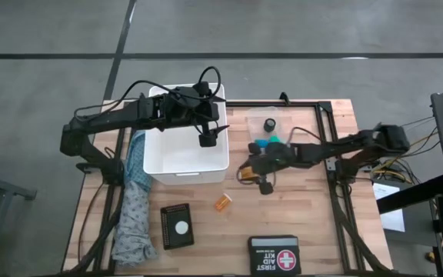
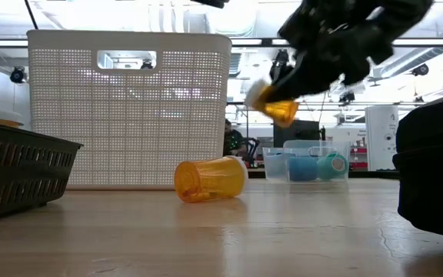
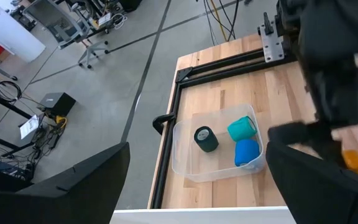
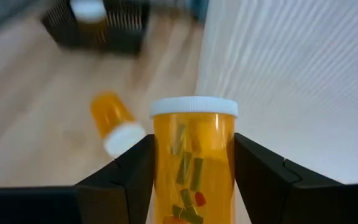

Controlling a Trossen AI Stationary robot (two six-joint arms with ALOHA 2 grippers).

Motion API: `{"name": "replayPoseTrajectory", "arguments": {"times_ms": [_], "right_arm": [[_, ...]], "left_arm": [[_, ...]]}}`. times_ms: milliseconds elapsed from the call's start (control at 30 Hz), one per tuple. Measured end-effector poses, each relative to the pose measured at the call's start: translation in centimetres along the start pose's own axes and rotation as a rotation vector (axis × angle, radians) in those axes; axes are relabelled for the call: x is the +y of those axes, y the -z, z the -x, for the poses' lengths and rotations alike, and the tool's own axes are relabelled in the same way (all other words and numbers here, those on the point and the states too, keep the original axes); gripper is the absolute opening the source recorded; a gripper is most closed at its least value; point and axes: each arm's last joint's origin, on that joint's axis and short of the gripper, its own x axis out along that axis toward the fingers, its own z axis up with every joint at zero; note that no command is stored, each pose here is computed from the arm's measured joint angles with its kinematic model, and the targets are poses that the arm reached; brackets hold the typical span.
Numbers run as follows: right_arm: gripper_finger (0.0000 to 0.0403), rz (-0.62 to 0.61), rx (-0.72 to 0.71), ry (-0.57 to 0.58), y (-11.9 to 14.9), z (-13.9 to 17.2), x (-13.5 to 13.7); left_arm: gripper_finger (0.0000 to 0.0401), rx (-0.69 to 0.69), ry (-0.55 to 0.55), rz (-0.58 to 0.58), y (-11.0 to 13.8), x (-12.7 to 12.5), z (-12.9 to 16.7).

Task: Pick & place medical supplies in basket/bin
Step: Put the top orange pill bottle into the black bin

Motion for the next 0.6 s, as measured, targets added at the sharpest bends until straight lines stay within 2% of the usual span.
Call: {"name": "replayPoseTrajectory", "arguments": {"times_ms": [333,433,600], "right_arm": [[0.0188,-0.066,-0.425,-0.057,0.3,3.3,3.4],[0.0188,-0.09,-0.5,-0.07,0.6,3.4,4.2],[0.0188,-0.137,-0.544,-0.058,0.3,2.2,5.7]], "left_arm": [[0.0381,0.0,0.0,-0.002,0.0,0.0,0.0],[0.0381,0.0,0.0,-0.002,0.0,0.0,0.0],[0.0381,0.0,0.0,-0.002,0.0,0.0,0.0]]}}
